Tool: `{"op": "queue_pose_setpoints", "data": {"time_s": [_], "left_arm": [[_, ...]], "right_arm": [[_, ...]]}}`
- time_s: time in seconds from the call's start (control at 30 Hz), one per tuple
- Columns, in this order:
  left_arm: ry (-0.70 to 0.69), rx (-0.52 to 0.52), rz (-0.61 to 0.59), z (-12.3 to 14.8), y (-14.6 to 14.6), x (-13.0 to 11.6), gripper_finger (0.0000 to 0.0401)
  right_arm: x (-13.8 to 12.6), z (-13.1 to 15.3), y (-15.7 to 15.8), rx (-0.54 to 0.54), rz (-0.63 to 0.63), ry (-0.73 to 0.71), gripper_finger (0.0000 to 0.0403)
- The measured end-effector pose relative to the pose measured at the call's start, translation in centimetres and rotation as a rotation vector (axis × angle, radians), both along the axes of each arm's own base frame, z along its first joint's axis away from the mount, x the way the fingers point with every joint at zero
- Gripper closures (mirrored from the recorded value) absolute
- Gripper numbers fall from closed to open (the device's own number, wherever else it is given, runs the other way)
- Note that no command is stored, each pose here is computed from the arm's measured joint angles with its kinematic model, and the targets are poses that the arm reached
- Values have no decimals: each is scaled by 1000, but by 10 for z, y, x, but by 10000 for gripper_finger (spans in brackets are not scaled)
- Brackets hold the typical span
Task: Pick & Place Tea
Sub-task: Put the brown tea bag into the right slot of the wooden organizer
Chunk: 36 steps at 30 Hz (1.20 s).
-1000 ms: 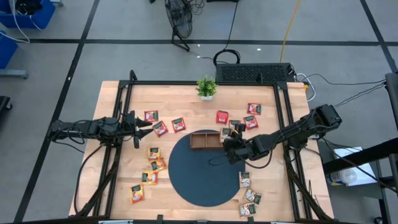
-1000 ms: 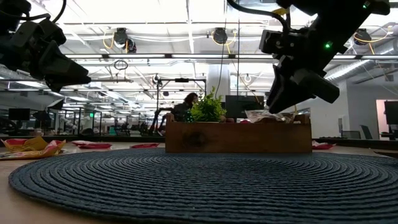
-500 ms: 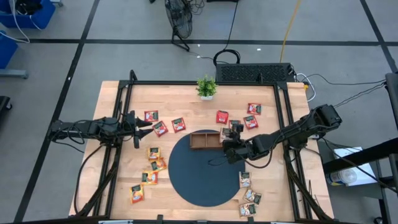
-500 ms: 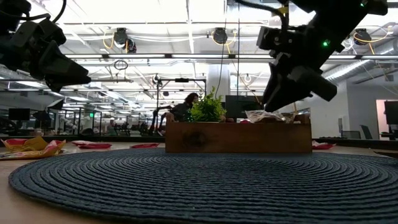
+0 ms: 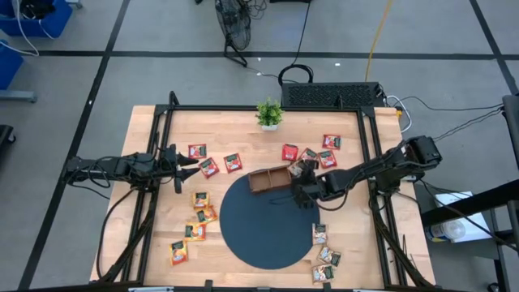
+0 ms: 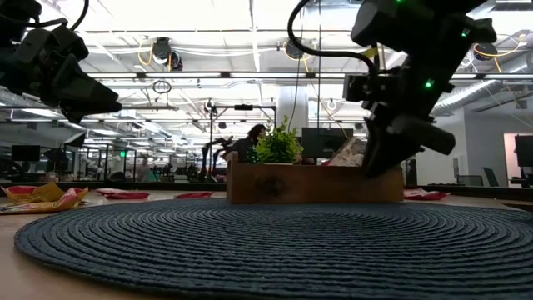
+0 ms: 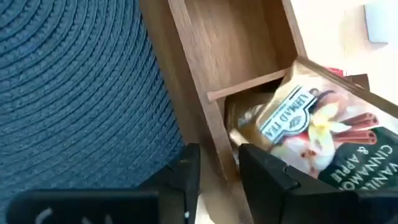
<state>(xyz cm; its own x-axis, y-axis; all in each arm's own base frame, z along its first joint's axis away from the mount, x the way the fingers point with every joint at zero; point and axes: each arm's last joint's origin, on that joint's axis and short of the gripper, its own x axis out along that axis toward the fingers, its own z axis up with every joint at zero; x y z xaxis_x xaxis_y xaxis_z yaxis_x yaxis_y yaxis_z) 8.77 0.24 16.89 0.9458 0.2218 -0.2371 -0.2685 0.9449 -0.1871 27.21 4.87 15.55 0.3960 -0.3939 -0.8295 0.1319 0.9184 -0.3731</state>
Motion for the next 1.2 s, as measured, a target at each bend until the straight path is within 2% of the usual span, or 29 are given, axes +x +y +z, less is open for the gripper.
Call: {"op": "queue_pose_setpoints", "data": {"time_s": [0.2, 0.4, 0.6, 0.7, 0.83, 1.0, 1.2], "left_arm": [[0, 0, 0, 0, 0, 0, 240], [0, 0, 0, 0, 0, 0, 240], [0, 0, 0, 0, 0, 0, 240], [0, 0, 0, 0, 0, 0, 240], [0, 0, 0, 0, 0, 0, 240], [0, 0, 0, 0, 0, 0, 240], [0, 0, 0, 0, 0, 0, 240]], "right_arm": [[-5, 9, 8, 7, 27, -23, 315], [-16, 33, 7, 5, 31, -56, 315], [-41, 62, -8, -112, -78, -108, 315], [-47, 68, -20, -17, -115, -176, 314], [-49, 54, -38, 143, -117, -211, 314], [-52, 32, -58, 213, -113, -223, 314], [-49, 31, -67, 304, -100, -277, 314]]}}
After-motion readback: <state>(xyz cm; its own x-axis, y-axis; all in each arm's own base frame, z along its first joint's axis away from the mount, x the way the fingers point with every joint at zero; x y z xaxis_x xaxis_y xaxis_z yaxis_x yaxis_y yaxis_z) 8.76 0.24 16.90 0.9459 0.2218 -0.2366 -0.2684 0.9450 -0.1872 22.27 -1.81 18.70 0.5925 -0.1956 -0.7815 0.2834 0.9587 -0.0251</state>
